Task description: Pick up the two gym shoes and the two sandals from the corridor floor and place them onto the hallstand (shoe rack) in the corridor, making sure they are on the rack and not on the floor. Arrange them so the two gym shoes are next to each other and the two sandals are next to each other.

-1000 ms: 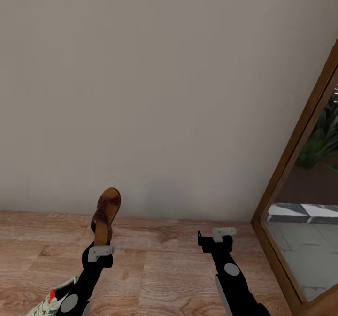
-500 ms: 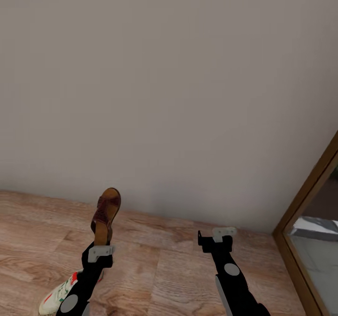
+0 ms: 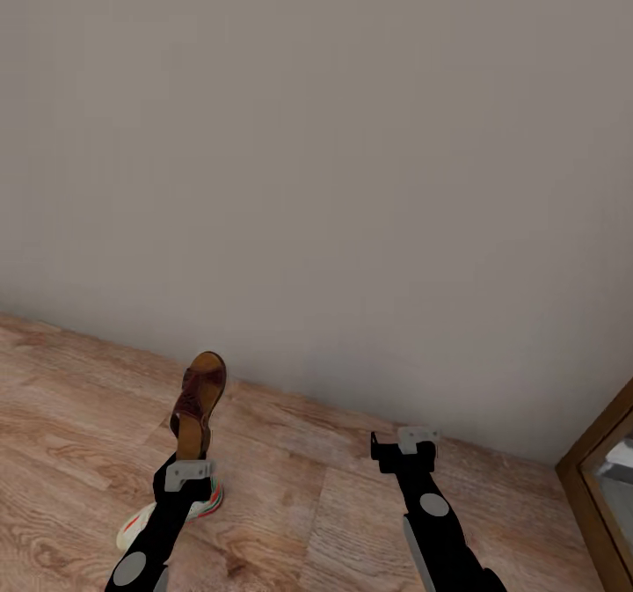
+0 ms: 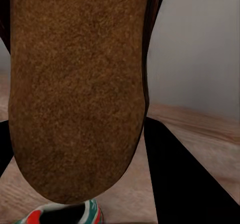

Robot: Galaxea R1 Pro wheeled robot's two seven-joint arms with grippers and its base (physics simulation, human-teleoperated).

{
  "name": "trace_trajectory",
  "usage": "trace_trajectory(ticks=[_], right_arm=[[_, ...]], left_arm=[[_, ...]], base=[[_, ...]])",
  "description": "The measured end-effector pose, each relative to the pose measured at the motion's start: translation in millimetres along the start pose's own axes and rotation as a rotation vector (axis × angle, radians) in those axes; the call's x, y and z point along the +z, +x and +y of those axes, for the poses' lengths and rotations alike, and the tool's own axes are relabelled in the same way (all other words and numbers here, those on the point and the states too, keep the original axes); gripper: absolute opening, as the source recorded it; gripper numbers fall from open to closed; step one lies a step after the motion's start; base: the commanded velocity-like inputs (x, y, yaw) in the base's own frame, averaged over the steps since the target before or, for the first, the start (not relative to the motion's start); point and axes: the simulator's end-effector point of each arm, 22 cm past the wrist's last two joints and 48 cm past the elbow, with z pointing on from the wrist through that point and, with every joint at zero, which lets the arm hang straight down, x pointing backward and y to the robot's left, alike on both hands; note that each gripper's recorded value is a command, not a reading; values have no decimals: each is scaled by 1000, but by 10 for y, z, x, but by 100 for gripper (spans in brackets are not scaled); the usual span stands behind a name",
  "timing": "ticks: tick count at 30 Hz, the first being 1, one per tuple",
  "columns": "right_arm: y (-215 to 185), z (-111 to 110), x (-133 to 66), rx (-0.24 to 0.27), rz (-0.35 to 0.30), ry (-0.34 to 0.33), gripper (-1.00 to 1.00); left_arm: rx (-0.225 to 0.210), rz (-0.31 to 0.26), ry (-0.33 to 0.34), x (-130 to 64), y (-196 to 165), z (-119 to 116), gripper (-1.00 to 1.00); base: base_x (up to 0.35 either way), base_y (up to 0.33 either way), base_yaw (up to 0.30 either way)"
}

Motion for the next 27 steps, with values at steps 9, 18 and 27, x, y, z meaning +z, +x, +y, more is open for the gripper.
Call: trace_trajectory(ticks=[9,18,27], right_arm=[[0,-2,0,0,0,0,100],[1,0,1,0,0,0,100],[18,5,8,-1,4,-1,100]], left_arm=[[0,0,0,0,2,1,-100],[0,1,0,0,4,0,-100],[0,6,0,2,29,1,-100]], base=[[0,0,279],[0,0,279],[0,0,279]])
